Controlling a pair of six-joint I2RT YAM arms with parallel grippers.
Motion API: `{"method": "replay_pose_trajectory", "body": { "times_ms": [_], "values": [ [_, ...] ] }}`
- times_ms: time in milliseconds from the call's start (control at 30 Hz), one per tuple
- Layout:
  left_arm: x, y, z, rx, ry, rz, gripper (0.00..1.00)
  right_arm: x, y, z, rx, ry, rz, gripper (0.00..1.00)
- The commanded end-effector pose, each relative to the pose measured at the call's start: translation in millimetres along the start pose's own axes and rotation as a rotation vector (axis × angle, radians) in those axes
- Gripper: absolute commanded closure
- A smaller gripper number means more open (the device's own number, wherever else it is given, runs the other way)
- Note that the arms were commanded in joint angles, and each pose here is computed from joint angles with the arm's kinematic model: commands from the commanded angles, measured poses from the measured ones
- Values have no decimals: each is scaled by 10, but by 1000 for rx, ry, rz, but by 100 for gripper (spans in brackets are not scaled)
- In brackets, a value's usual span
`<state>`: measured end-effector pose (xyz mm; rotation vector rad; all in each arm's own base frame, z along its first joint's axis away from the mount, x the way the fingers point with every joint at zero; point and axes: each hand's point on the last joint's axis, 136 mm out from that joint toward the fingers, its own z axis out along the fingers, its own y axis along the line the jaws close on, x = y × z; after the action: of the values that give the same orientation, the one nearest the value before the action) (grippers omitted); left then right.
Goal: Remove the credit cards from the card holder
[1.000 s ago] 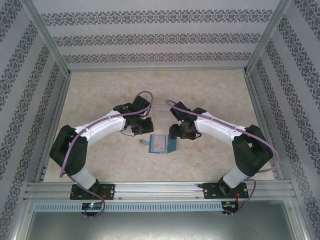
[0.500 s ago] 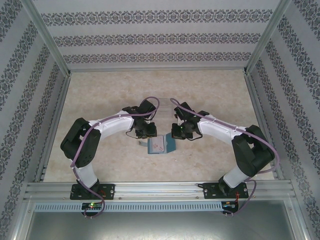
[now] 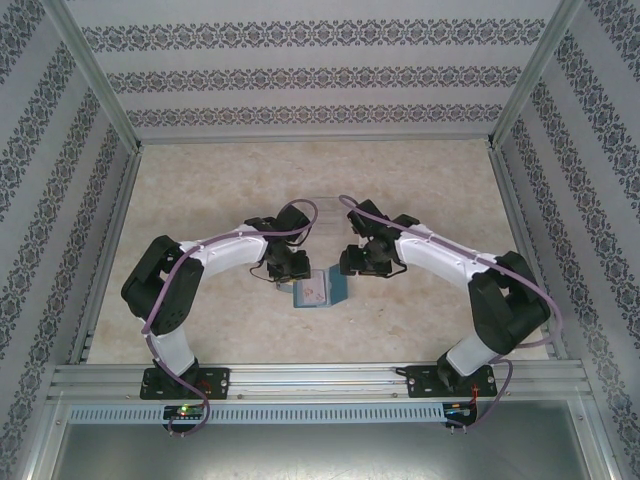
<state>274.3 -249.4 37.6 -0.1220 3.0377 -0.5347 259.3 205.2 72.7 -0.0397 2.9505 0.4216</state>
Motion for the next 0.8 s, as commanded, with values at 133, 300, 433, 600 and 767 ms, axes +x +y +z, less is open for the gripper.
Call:
{"method": "replay_pose_trajectory", "body": {
  "times_ms": [133, 300, 433, 600, 767],
  "values": [
    [62, 45, 21, -21, 3, 15, 77, -142, 509, -432, -229, -72, 39, 53],
    [89, 50, 18, -19, 10, 18, 77, -173, 1001, -398, -478, -6, 61, 64],
    [100, 65, -26, -21, 1, 16, 77, -130, 955, -135, -461, 59, 101, 71],
    [98, 41, -78, -16, -5, 5, 77, -4, 733, 178, -400, 128, 126, 74],
    [111, 21, -89, -49, -10, 29, 76, 87, 497, 434, -320, 163, 121, 75]
  ]
}}
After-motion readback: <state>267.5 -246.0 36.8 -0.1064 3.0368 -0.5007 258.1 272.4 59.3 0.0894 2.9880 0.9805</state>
